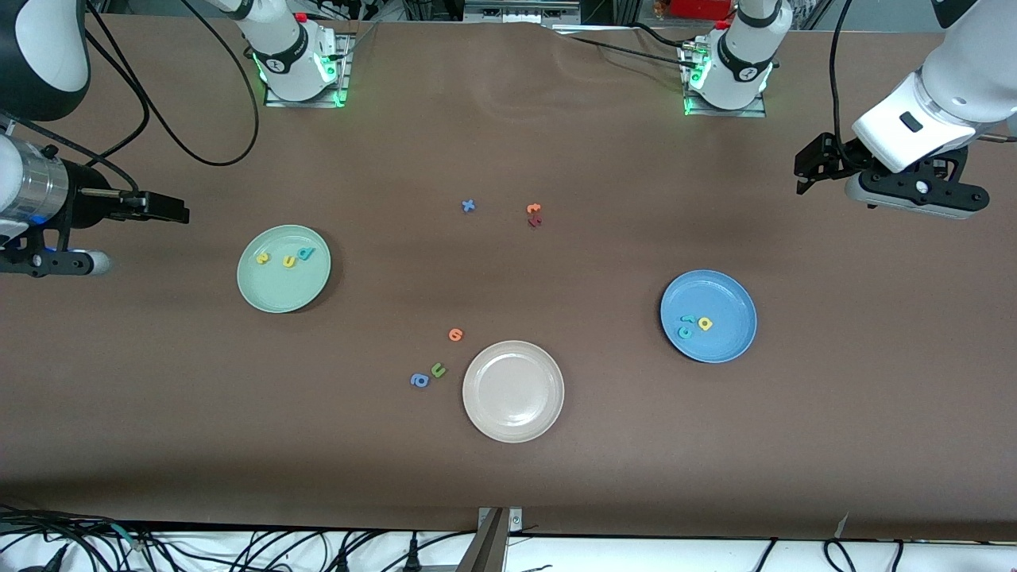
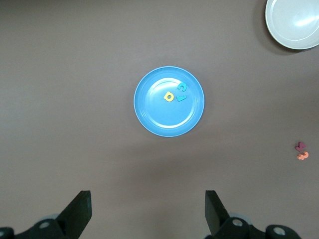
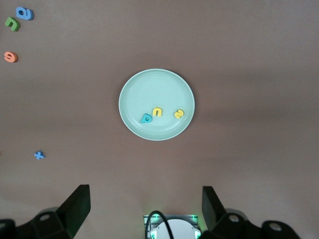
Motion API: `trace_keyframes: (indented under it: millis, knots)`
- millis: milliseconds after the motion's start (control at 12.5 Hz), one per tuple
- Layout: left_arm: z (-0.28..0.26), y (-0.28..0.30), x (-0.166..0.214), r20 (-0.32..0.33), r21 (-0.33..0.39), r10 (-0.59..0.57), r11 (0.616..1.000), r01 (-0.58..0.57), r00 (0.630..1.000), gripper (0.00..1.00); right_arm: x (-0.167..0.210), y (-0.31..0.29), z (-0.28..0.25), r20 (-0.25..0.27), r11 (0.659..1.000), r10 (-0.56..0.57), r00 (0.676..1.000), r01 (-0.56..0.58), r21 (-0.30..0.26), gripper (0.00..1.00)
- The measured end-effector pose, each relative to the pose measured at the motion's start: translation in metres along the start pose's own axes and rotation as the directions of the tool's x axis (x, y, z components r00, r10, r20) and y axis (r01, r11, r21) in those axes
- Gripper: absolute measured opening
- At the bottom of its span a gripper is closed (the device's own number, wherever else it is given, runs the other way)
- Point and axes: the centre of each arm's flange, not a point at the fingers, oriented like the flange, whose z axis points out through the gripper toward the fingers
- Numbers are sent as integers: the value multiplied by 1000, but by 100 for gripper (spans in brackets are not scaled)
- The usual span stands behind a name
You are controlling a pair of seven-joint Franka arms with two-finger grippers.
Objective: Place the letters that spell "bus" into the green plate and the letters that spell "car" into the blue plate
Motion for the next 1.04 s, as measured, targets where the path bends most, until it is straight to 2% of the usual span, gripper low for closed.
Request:
trace_keyframes:
  millis: [319, 1036]
  knots:
    - [1, 0, -1, 9, -1, -1, 1000, 1, 1000, 100, -8, -2, -13, -29, 1000, 3, 1000, -3, -5, 100]
    - [-1, 0, -3, 9, 0, -1, 1000, 1, 1000, 100, -6, -5, -15, -56, 1000, 5, 998, -5, -2, 100]
